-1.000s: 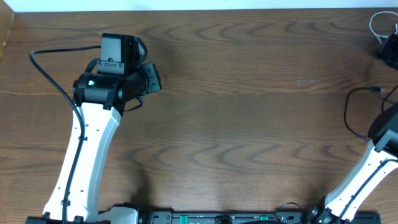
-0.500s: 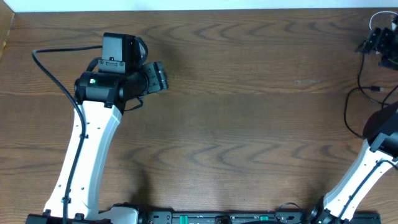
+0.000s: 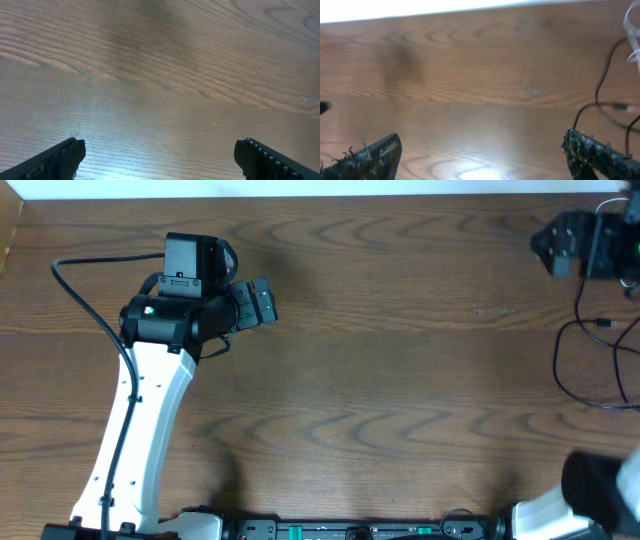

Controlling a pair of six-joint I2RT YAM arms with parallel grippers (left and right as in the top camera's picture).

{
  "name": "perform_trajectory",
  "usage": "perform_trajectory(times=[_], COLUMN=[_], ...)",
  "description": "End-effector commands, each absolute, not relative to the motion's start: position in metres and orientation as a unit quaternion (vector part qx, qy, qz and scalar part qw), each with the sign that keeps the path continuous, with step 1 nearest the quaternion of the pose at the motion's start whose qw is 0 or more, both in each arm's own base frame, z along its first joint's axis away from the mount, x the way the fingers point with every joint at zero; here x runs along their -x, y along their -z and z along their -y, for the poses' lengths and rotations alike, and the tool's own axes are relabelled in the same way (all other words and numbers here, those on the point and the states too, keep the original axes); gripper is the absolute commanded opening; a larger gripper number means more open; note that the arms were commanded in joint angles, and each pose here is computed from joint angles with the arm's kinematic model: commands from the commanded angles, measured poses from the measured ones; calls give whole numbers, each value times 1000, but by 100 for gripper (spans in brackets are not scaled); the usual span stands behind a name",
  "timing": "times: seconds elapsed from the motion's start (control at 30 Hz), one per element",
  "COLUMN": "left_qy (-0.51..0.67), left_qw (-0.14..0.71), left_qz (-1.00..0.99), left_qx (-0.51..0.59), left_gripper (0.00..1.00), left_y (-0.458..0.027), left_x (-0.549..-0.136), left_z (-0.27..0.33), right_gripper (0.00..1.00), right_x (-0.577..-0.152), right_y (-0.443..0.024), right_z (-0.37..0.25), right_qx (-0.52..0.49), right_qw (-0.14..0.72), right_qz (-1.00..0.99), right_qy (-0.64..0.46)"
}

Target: Untangle cables

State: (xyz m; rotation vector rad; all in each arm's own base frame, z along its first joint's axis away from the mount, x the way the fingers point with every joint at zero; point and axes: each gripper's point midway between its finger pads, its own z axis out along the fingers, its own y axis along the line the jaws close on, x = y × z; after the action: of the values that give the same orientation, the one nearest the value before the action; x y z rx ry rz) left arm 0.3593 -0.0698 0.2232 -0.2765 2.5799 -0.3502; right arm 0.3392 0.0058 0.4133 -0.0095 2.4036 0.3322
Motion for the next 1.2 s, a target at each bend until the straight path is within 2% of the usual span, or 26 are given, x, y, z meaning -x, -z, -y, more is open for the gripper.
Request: perform_trajectory(times=[0.0,0.4,0.73,0.93,1.17], left_qy=[128,128,128,128,128], left_qw=[260,260,260,260,260], left_qz=[-951,-951,-951,-951,-951], left_qx=[105,105,105,105,105], left_gripper=[100,100,100,100,100], left_y=[-224,-224,-224,-224,-224], left_x=[-361,-361,-361,-361,-361], left_z=[68,68,68,68,68], right_gripper=[99,99,99,99,99], right_x=[-317,-239,-249,-263,-275], right_y=[-434,-491,-494,-466,-397], right_z=[-19,-25,-14,-12,-24], right_qx=[28,42,35,47,84], right_qw=[379,479,516,562,634], right_qz=[-916,-871,-853,-824,-767], right_qy=[-130,-100,-68,-57,-51])
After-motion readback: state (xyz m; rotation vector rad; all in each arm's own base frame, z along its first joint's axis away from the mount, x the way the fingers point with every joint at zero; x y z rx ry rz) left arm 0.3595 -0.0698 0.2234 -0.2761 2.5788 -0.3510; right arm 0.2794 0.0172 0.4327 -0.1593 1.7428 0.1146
